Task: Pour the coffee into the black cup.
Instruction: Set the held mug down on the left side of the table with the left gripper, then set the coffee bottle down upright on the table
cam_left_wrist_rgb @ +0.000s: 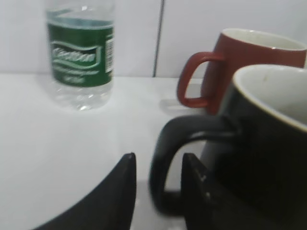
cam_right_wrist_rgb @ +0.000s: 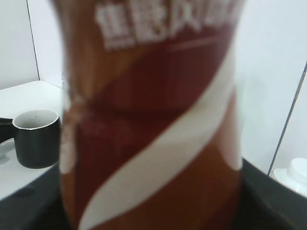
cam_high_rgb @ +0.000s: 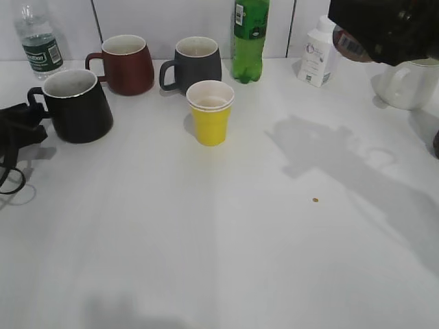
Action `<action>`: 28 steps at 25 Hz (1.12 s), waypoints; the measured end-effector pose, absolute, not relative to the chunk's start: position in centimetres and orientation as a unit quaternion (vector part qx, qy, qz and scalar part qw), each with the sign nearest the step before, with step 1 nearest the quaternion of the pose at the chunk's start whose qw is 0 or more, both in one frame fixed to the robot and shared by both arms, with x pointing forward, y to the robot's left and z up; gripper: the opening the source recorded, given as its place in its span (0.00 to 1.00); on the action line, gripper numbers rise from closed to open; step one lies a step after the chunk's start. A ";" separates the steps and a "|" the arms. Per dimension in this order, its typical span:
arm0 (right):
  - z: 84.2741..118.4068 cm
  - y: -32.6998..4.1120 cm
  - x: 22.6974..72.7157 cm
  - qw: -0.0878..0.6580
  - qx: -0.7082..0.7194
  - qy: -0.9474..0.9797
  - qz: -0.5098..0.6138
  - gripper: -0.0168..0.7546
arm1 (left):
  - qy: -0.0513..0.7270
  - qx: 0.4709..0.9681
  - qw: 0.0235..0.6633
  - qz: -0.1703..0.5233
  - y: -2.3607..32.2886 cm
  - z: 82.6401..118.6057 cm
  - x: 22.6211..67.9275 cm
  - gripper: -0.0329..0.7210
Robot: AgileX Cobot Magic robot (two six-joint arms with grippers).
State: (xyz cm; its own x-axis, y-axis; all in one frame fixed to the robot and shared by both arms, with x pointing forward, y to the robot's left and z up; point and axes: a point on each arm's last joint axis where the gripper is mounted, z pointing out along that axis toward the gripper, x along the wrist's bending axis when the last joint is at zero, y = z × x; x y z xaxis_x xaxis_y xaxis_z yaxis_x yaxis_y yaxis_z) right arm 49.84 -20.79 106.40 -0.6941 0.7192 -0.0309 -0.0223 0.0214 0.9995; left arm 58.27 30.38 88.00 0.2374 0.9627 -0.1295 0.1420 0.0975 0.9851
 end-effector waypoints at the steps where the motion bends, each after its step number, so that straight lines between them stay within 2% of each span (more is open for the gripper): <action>1: 106.4 -20.8 49.8 0.287 0.266 0.655 0.647 0.71 | 0.498 0.558 0.550 0.372 30.5 88.1 57.9 0.38; 10: 105.7 -21.2 50.9 0.280 0.318 0.629 0.652 0.71 | 0.512 0.556 0.542 0.369 30.3 89.8 54.0 0.38; 14: 103.7 -21.5 52.3 0.275 0.366 0.628 0.629 0.71 | 0.489 0.561 0.555 0.371 29.8 91.7 52.3 0.38; 19: 100.5 -21.6 53.9 0.293 0.371 0.653 0.592 0.71 | 0.419 0.578 0.591 0.376 28.7 94.9 51.1 0.38; 28: 96.0 -21.1 58.7 0.284 0.393 0.666 0.566 0.71 | 0.361 0.563 0.626 0.401 28.1 98.8 49.9 0.38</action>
